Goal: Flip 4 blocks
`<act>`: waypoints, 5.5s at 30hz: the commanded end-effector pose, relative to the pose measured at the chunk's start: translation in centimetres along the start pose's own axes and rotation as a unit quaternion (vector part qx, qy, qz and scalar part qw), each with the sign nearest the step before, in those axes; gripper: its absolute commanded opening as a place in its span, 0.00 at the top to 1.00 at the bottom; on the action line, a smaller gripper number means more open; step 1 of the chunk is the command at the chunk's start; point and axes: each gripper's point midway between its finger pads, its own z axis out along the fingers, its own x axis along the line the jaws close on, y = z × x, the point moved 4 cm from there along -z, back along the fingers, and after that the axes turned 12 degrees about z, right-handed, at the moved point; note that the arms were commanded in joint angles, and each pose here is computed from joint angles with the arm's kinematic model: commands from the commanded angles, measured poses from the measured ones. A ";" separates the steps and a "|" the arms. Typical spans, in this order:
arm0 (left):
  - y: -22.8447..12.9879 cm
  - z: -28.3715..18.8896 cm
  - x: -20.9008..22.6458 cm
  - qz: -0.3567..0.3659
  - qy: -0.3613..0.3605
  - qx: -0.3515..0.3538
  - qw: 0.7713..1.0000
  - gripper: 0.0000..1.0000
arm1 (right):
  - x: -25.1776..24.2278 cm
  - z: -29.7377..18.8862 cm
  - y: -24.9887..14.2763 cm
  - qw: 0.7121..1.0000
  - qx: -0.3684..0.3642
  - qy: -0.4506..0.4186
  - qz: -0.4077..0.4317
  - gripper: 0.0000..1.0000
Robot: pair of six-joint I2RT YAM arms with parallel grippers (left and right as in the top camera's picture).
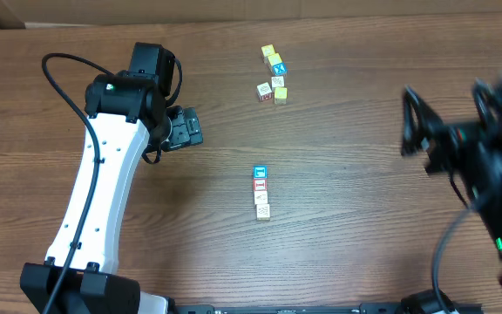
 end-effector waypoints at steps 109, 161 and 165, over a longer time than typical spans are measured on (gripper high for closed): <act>-0.1 0.1 0.3 -0.008 0.008 0.001 1.000 0.00 | -10.5 3.1 -24.9 0.995 -0.070 0.073 -0.010 0.00; -12.9 -0.4 3.4 -0.067 -0.078 -0.225 0.969 0.00 | -10.5 3.1 -24.9 0.995 -0.070 0.073 -0.010 0.00; -12.3 0.3 3.9 -0.090 -0.088 -0.289 0.949 0.00 | -10.5 3.1 -24.9 0.995 -0.070 0.073 -0.010 0.00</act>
